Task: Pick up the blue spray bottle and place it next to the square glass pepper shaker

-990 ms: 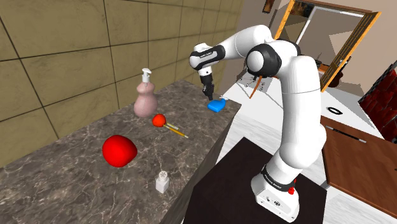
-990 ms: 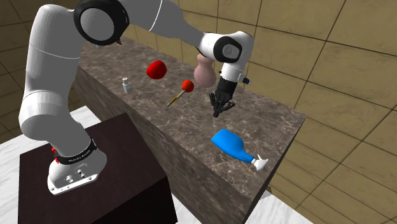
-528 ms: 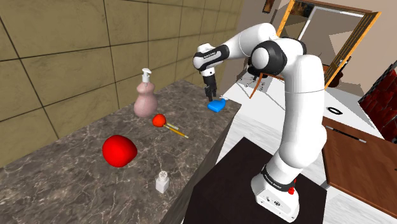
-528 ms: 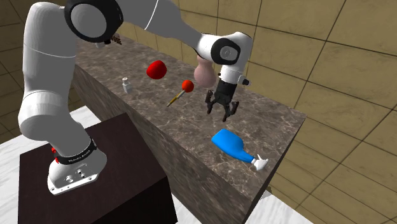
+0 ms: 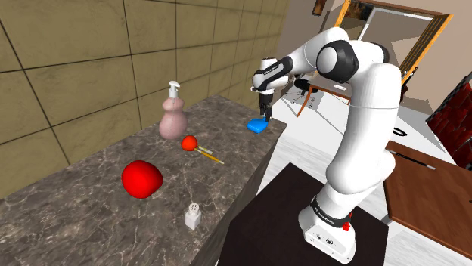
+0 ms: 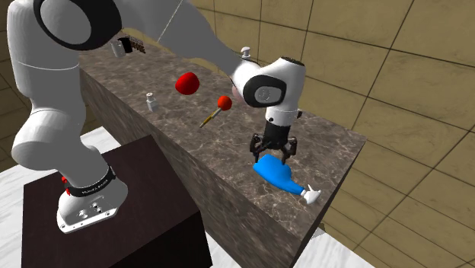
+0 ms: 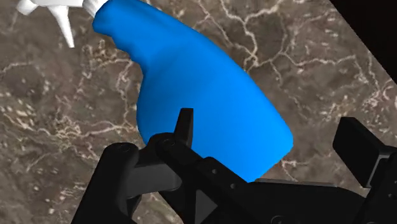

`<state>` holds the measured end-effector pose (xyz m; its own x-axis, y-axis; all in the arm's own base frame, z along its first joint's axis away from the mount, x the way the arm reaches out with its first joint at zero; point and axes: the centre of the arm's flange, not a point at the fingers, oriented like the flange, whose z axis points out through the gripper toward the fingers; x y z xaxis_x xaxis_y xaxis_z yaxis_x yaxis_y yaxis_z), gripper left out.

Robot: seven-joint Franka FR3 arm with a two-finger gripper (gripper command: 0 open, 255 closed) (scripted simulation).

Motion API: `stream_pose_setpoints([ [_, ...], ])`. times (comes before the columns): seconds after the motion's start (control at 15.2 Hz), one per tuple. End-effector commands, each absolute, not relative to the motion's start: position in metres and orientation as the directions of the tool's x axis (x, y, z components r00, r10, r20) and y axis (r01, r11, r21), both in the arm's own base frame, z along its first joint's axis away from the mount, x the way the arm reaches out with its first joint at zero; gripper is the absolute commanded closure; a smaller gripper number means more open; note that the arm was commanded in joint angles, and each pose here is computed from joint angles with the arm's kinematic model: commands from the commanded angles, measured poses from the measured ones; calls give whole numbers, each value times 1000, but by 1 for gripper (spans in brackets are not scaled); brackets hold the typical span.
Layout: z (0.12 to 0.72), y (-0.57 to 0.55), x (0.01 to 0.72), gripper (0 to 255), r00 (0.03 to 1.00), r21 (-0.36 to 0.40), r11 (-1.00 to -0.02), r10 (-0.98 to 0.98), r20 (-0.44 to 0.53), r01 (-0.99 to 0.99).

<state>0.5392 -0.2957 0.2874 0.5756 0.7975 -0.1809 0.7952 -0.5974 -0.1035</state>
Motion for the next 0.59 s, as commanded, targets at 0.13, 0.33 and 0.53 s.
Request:
stream_pose_setpoints([
  [0.13, 272, -355, 532, 0, 279, -74, -281, 959, -46, 957],
  [0.33, 257, -391, 539, 0, 71, -33, -70, 997, 34, 997],
  [0.53, 241, -390, 539, 0, 71, -33, -70, 997, 34, 997],
])
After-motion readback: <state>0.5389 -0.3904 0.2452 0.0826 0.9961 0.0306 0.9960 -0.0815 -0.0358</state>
